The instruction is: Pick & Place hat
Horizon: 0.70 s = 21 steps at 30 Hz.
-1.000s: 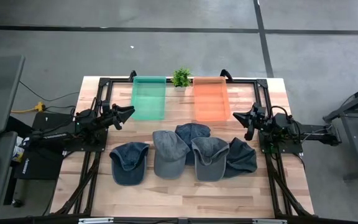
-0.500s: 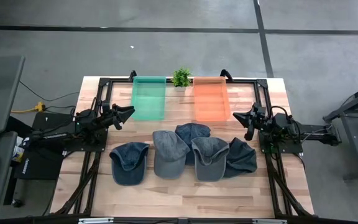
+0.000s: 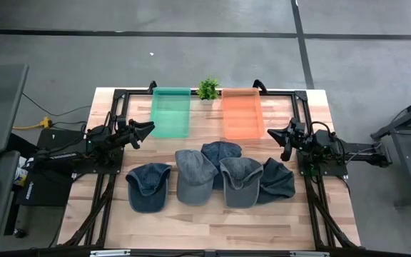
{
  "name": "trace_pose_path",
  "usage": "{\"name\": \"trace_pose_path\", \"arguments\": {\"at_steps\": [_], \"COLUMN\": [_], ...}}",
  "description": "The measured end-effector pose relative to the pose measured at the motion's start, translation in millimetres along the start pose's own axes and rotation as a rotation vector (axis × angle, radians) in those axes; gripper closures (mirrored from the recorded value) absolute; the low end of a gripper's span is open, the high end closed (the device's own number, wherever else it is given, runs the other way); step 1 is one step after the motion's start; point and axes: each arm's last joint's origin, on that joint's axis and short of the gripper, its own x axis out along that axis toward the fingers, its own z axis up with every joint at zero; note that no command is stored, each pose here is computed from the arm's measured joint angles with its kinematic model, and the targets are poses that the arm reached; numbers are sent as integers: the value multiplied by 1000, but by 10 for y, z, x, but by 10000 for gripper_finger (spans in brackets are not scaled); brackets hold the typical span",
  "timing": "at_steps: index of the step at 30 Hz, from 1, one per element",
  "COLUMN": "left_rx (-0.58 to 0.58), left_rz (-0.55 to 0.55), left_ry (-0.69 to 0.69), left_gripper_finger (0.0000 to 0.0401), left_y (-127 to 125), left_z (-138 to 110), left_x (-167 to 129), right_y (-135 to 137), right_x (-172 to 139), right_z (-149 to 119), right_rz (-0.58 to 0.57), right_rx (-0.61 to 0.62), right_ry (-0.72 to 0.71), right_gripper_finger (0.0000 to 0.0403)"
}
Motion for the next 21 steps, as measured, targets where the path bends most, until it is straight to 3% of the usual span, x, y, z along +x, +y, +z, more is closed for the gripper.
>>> {"name": "trace_pose_path", "arguments": {"at_steps": [6, 10, 21], "left_rx": [0, 0, 0], "left_rz": [0, 0, 0], "left_ry": [0, 0, 0], "left_gripper_finger": [242, 242, 242], "left_y": [0, 0, 0], "left_z": [0, 0, 0], "left_x": [0, 0, 0], "right_y": [10, 13, 105], "right_x": [0, 0, -16], "right_z": [-2, -2, 60], "right_rz": [33, 43, 303], "right_rx": [51, -1, -116], "right_ry": [9, 11, -18], "right_gripper_finger": [398, 398, 398]}}
